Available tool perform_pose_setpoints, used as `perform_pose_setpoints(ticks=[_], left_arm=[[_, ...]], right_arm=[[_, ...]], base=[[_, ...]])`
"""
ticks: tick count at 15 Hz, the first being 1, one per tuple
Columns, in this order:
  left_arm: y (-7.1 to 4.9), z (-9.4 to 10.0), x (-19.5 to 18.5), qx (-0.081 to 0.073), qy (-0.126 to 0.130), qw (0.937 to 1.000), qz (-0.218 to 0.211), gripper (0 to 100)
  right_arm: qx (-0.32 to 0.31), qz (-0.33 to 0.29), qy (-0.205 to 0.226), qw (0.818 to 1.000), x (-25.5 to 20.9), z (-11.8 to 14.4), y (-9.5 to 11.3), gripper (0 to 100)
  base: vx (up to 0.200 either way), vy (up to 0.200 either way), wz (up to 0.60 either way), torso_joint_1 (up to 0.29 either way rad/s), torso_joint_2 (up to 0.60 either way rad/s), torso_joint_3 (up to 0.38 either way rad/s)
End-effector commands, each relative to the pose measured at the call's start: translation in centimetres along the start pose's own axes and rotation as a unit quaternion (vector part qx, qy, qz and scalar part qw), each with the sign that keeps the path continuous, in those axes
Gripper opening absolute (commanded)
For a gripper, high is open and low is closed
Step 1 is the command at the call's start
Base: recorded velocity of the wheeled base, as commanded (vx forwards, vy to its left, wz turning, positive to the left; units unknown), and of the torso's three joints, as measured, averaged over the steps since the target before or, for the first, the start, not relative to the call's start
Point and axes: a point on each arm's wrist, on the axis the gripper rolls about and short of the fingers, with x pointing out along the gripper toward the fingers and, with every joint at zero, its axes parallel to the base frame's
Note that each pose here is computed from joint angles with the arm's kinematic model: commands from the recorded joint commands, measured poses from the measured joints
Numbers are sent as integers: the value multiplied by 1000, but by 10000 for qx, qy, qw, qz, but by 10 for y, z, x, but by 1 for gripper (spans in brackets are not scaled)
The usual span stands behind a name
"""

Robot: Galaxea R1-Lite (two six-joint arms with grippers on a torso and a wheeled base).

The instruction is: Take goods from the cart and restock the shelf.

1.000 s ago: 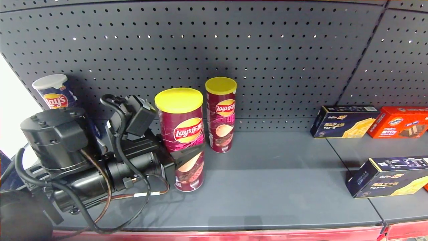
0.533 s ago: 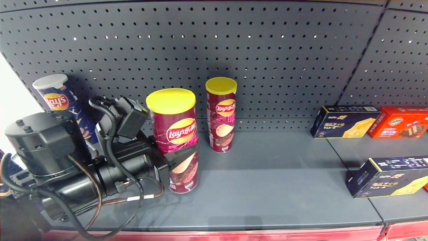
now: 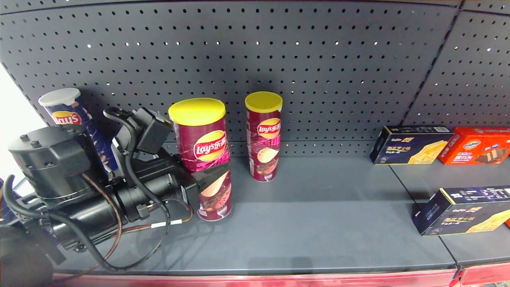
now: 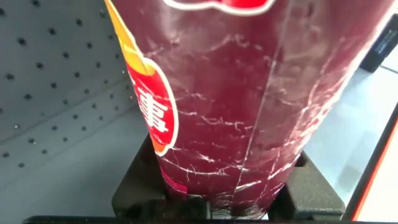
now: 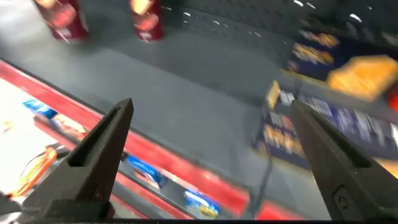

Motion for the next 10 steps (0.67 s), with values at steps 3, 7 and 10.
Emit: perform_pose_setpoints(ticks=[3, 7, 10], left_arm=[[1, -2, 0, -29, 34, 10000, 35, 0], [-1, -1, -7, -27, 28, 10000, 51, 0], [5, 0, -10, -36, 8, 9998, 191, 0]], right_arm=[[35, 383, 532, 9978, 58, 27, -21, 100], [-181, 1255, 823, 9885, 102, 31, -11, 100], [-182, 1314, 864, 9874, 139, 35, -15, 100]], base=[[0, 0, 0, 0, 0, 0], [0, 0, 0, 0, 0, 0], [0, 0, 0, 0, 0, 0]])
